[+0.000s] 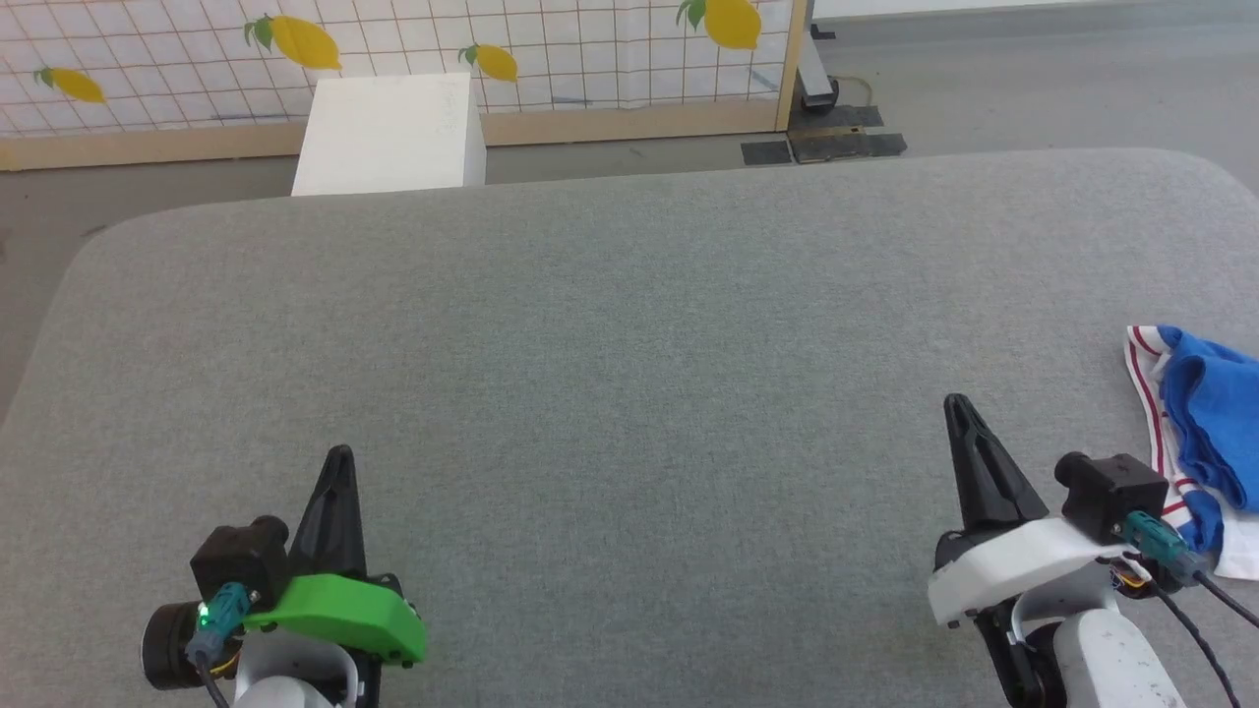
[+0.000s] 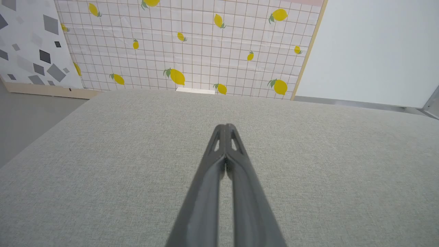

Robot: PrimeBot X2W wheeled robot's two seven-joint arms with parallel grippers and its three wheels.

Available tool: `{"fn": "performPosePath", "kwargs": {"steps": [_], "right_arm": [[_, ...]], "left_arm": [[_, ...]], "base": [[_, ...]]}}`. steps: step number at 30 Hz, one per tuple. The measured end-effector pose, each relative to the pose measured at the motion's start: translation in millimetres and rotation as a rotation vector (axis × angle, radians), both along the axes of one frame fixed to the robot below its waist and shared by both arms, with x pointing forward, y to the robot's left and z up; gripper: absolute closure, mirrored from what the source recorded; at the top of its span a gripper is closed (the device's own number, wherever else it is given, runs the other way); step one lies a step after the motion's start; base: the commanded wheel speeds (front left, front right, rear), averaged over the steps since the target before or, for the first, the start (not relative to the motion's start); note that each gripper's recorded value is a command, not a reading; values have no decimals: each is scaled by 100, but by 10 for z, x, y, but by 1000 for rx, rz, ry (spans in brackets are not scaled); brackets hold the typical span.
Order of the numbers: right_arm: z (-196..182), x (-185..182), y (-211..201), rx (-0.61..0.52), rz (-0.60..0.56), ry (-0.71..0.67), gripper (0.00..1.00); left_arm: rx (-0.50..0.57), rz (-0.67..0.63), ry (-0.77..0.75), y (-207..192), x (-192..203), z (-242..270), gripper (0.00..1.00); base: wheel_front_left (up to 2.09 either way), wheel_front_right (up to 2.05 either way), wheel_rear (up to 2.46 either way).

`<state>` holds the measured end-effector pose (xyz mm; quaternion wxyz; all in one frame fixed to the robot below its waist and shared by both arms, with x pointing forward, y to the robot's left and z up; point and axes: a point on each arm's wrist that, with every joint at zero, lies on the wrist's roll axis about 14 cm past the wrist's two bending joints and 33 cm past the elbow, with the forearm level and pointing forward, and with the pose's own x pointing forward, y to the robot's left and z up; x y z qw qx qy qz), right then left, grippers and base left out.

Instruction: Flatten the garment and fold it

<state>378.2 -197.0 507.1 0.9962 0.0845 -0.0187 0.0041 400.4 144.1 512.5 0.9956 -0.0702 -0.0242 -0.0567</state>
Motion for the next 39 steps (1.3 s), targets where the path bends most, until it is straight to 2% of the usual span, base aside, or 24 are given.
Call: {"fn": "performPosePath", "kwargs": {"steps": [39], "right_arm": [[108,9,173,-82,60,4,100]], "left_arm": [[68,31,0,101,-76,108,100]], "base": [[0,0,0]]}}
